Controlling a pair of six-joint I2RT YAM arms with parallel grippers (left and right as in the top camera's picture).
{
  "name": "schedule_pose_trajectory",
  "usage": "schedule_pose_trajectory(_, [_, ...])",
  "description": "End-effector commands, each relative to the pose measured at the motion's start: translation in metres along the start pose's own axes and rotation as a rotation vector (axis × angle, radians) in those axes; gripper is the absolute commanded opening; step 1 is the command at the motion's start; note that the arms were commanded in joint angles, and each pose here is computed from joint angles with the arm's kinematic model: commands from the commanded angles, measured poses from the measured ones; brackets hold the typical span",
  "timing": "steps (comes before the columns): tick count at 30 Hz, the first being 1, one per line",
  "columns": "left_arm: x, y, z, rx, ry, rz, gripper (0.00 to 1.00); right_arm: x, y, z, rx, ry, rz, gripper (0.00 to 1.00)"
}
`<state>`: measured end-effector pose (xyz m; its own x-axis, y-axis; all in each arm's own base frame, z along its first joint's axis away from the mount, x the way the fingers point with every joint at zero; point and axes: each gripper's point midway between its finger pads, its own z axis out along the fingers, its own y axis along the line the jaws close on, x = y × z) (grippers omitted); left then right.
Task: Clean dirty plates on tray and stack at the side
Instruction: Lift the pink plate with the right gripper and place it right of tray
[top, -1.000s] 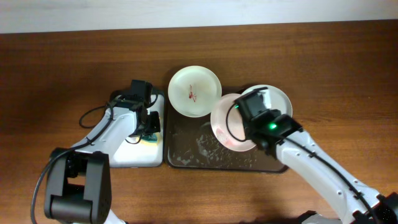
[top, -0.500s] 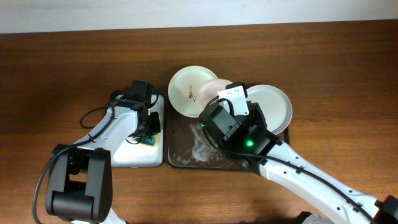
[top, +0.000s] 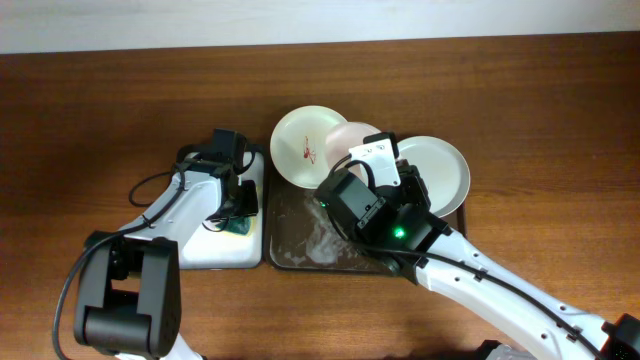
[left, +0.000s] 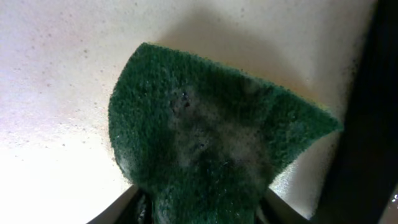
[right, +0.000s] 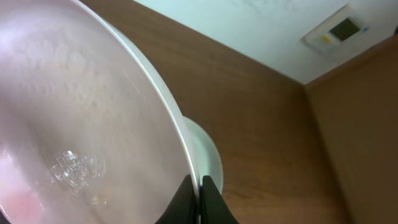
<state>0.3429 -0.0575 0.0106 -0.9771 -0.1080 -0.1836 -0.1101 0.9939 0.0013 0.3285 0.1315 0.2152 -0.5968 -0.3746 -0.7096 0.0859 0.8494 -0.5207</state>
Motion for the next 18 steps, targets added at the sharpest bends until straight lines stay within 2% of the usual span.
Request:
schedule_pose_trajectory(1, [0.004,0.004,0.006,-0.011,0.019,-0.003,0.45,-0.002,-0.010,0.011,-0.054,0.048,0.160,0.04])
schedule_pose_trajectory(3, [0.004,0.004,0.006,-0.011,0.019,-0.003,0.49,0.006,-0.011,0.024,-0.107,0.112,0.226,0.04])
schedule_pose_trajectory(4, [0.004,0.004,0.006,-0.012,0.019,-0.003,0.56,0.010,-0.013,0.031,-0.129,0.146,0.264,0.04])
schedule_pose_trajectory(7, [0.003,0.005,0.006,-0.021,0.015,-0.004,0.54,0.028,-0.028,0.057,-0.193,0.268,0.404,0.04])
schedule_pose_trajectory(10, [0.001,0.008,0.006,-0.035,0.004,-0.004,0.40,0.044,-0.048,0.077,-0.238,0.362,0.515,0.04])
schedule_pose_trajectory(13, [-0.001,0.007,0.006,-0.032,-0.004,-0.004,0.13,0.062,-0.074,0.095,-0.258,0.437,0.640,0.04])
schedule_pose_trajectory(14, [-0.002,0.007,0.006,-0.031,-0.008,-0.005,0.00,0.070,-0.088,0.102,-0.264,0.462,0.703,0.04])
schedule_pose_trajectory(18, [-0.003,0.006,0.006,-0.030,-0.011,-0.005,0.00,0.099,-0.135,0.119,-0.228,0.521,0.880,0.04])
